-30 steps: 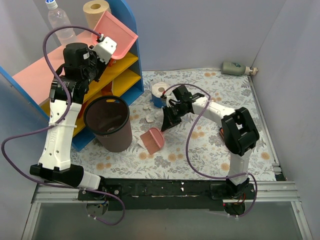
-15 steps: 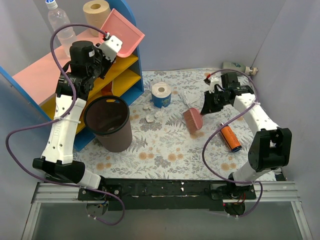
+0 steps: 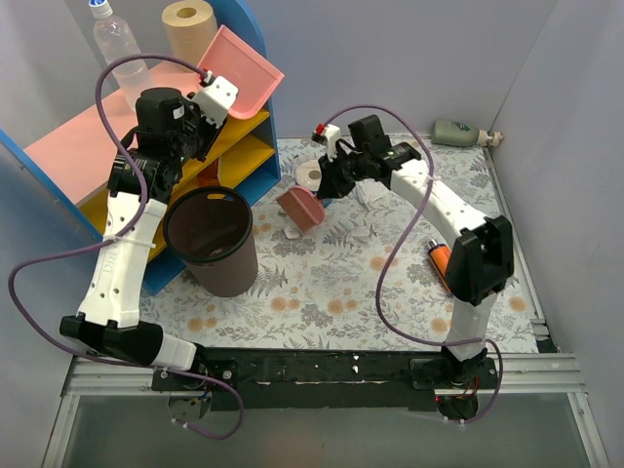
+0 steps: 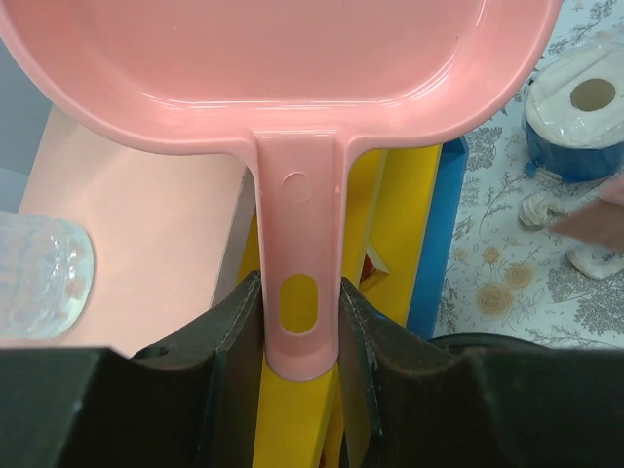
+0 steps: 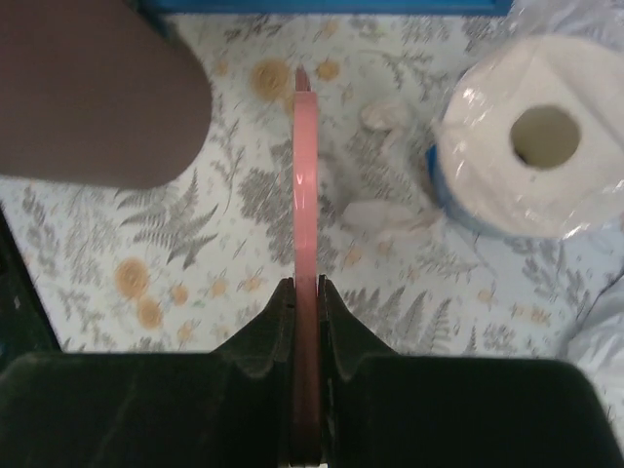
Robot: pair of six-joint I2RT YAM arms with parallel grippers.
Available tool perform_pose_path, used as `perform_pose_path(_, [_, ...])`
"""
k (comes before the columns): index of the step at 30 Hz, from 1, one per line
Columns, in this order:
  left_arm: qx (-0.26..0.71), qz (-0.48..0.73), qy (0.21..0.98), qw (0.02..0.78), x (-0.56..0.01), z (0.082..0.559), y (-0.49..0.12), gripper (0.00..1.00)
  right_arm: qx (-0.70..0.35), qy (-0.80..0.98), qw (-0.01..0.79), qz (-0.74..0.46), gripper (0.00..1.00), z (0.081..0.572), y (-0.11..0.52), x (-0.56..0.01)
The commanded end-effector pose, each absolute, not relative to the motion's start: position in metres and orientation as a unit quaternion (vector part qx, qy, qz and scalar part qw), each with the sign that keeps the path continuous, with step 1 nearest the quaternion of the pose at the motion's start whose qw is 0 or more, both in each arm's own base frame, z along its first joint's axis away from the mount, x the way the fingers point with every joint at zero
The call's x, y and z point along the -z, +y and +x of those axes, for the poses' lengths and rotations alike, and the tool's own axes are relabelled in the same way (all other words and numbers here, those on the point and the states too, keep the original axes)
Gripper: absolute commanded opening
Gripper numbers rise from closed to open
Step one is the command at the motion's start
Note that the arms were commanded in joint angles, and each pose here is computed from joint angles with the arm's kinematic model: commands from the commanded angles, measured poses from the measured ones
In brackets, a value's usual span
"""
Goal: Sweep away the paper scraps from the table
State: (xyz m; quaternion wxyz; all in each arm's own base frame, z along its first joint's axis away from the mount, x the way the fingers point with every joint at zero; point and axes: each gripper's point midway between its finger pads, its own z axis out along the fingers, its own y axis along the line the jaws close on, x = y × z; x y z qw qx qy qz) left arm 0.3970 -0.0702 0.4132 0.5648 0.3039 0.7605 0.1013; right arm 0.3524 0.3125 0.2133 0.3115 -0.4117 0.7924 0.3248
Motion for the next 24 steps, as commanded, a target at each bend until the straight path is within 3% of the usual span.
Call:
perform_pose_path(1, [-0.104, 0.291, 0.747, 0.589, -0.434, 0.37, -0.066, 0.0, -0.318, 0.778, 0.393, -0.374, 0.01, 0.416, 0.346, -0.245])
perform_pose_path(7, [-0.104, 0.303, 0.746, 0.584, -0.429, 0.361, -0.068, 0.0, -0.277, 0.791, 0.4, -0.37, 0.01, 0.443, 0.378, -0.218])
perform_pose_path(12, [-0.079, 0.316, 0.746, 0.581, -0.428, 0.361, -0.08, 0.0, -0.219, 0.809, 0.363, -0.406, 0.01, 0.425, 0.375, -0.171])
perform_pose_path(18, [-0.032, 0.342, 0.74, 0.579, -0.426, 0.36, -0.105, 0.0, -0.166, 0.85, 0.298, -0.402, 0.01, 0.38, 0.306, -0.129])
perform_pose_path(24, [-0.008, 0.352, 0.739, 0.574, -0.421, 0.361, -0.115, 0.0, -0.141, 0.881, 0.303, -0.334, 0.01, 0.362, 0.218, -0.147])
